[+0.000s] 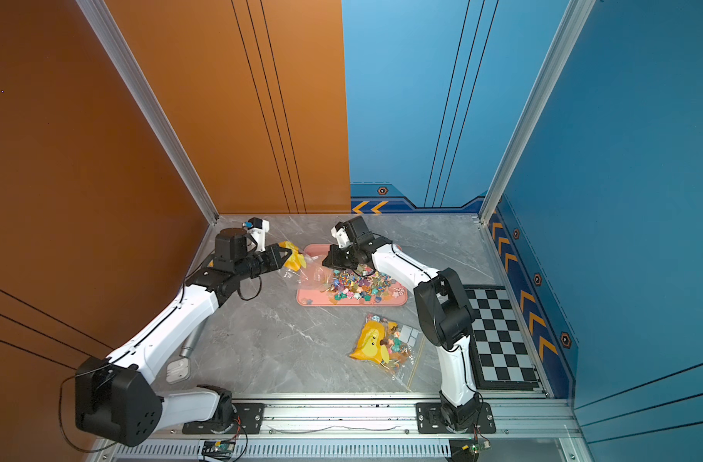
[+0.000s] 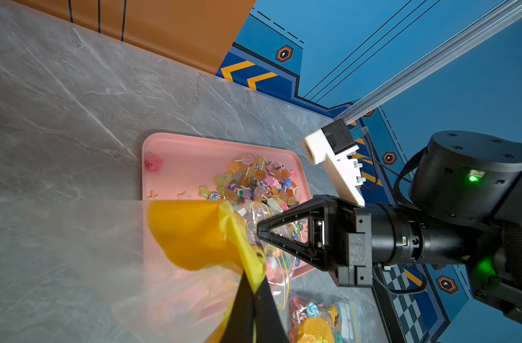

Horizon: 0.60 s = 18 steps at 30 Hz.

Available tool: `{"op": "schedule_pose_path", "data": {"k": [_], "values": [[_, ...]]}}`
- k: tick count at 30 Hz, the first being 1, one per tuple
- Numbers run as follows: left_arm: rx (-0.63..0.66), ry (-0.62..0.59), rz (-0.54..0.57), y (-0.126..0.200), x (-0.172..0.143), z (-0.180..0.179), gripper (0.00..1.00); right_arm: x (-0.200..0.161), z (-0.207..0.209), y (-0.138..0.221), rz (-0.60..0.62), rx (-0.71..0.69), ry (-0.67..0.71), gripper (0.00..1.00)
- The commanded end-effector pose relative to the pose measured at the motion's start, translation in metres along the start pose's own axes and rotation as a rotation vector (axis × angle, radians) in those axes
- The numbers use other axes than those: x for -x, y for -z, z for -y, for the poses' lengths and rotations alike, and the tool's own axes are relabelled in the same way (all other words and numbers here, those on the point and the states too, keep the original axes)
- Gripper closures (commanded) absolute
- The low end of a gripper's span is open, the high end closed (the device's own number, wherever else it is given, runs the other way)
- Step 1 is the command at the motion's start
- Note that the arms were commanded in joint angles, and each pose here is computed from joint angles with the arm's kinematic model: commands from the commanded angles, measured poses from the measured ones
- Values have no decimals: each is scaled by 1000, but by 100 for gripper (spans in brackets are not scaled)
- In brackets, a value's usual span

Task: Pour candies out of the ziploc bag
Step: Place the ziploc bag at the center of the board.

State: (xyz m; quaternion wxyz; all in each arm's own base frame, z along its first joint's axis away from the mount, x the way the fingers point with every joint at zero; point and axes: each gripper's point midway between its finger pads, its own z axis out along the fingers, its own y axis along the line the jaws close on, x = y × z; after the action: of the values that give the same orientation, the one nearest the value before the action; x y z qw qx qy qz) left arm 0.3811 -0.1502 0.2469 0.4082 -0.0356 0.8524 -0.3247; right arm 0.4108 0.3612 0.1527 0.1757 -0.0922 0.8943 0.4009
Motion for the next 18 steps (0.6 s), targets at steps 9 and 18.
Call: {"op": "schedule_pose_path", "data": {"k": [9,18], "values": [[17,-40,58,11,19,3,100,7,-7,11,21,-14,7,100],[11,-38,70,15,20,4,100,4,-6,13,19,-21,8,100]]}}
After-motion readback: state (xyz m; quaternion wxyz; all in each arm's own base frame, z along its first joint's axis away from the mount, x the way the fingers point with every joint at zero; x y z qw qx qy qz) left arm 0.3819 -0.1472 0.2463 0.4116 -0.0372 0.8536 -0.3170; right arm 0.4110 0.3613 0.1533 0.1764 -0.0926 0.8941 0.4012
